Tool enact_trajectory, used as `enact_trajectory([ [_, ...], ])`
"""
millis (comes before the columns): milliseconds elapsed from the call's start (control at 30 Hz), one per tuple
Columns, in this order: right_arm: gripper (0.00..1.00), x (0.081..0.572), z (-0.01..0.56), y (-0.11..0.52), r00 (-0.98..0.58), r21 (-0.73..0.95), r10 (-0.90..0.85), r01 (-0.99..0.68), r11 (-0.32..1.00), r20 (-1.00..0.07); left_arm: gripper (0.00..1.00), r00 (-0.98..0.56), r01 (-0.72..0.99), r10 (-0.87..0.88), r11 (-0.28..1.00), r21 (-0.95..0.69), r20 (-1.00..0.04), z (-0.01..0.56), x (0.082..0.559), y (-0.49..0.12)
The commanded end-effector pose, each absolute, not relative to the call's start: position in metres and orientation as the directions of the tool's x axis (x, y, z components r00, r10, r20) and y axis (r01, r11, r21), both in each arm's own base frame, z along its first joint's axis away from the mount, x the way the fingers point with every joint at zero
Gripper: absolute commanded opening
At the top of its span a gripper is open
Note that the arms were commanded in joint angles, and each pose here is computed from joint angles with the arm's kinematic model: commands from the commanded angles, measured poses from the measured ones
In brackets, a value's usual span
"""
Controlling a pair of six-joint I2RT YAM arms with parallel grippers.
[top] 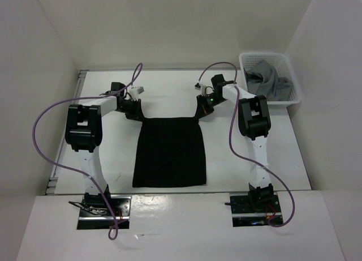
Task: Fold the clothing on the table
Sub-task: Fold the skirt
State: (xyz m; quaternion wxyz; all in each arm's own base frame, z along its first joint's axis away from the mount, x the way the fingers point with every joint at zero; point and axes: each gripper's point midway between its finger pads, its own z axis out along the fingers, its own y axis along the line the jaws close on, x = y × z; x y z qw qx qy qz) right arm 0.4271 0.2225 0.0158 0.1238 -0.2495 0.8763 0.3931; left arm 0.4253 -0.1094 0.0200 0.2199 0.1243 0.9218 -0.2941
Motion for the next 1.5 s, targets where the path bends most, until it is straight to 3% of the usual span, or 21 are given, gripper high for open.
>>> enact_trajectory([
  [0,0.00,0.437,0.013,0.220,-0.827,0.569,-0.358,-0.559,0.604,-0.433,0.00,-0.877,0.367,0.135,0.809,-0.460,-0.461,0.016,0.420,-0.101],
  [600,0.00,0.509,0.096,0.209,-0.688,0.288,-0.361,-0.638,0.714,-0.630,0.00,-0.699,0.498,0.186,0.819,-0.284,-0.691,0.119,0.492,-0.094],
  [900,0.00,0.543,0.155,0.205,-0.579,0.118,-0.352,-0.621,0.775,-0.735,0.00,-0.649,0.499,0.181,0.834,-0.234,-0.739,0.143,0.510,-0.087],
  [1167,0.00,0.546,0.179,0.220,-0.514,0.012,-0.387,-0.613,0.790,-0.765,0.00,-0.605,0.493,0.162,0.845,-0.207,-0.779,0.169,0.525,-0.077],
  [1467,0.00,0.518,0.196,0.228,-0.439,-0.100,-0.477,-0.647,0.756,-0.761,0.00,-0.594,0.511,0.189,0.840,-0.185,-0.782,0.179,0.506,-0.069],
])
